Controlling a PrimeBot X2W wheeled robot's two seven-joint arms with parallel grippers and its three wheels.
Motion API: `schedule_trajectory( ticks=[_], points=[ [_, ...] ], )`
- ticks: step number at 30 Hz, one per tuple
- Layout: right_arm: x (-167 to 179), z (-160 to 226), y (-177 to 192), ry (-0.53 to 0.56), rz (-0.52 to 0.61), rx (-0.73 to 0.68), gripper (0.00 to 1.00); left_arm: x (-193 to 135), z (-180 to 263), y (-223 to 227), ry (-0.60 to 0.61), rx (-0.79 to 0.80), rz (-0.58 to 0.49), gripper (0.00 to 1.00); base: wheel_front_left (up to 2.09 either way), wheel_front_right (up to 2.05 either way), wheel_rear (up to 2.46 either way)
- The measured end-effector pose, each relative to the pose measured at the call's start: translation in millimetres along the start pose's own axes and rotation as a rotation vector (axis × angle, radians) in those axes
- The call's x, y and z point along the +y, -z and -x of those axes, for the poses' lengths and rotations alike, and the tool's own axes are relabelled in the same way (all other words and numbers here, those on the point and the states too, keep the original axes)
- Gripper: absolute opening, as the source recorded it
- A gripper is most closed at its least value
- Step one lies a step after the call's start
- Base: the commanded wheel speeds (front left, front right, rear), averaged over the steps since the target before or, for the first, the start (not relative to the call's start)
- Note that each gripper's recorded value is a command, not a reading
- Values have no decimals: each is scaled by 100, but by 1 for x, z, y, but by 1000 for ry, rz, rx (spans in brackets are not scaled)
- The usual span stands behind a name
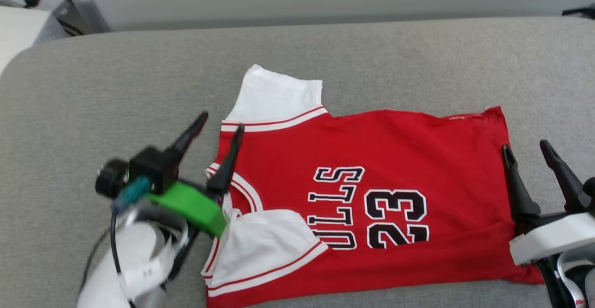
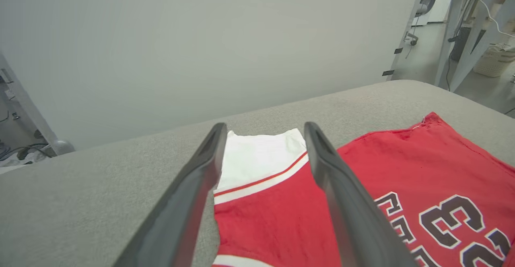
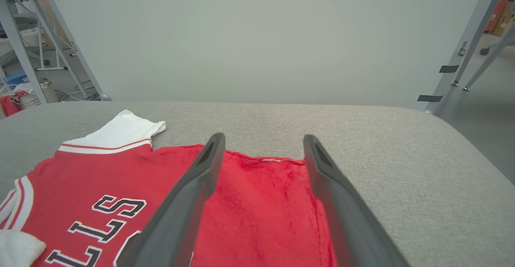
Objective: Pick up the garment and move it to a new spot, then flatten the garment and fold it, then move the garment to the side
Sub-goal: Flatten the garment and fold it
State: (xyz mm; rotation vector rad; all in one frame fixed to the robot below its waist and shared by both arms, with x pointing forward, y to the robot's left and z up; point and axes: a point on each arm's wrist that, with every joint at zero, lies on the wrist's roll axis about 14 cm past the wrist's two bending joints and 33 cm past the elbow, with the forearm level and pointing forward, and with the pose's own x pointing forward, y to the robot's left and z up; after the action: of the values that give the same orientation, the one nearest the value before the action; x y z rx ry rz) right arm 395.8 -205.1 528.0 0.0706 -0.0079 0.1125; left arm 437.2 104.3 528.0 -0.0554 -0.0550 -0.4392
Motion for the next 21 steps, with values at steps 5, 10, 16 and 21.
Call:
schedule_trajectory(
  ticks=[5, 10, 16, 21],
  points=[
    [-1, -8, 2, 5, -3, 1, 100, 4, -47, 5, 89, 106, -71, 100, 0, 0, 0],
    [3, -14, 4, 13, -26, -18, 100, 5, -93, 19, 174, 275, -126, 100, 0, 0, 0],
    [-4, -15, 14, 48, -37, -7, 100, 23, -124, 60, 206, 559, -125, 100, 0, 0, 0],
    [-14, -15, 26, 83, -30, 17, 100, 46, -140, 95, 179, 729, -126, 100, 0, 0, 0]
  ],
)
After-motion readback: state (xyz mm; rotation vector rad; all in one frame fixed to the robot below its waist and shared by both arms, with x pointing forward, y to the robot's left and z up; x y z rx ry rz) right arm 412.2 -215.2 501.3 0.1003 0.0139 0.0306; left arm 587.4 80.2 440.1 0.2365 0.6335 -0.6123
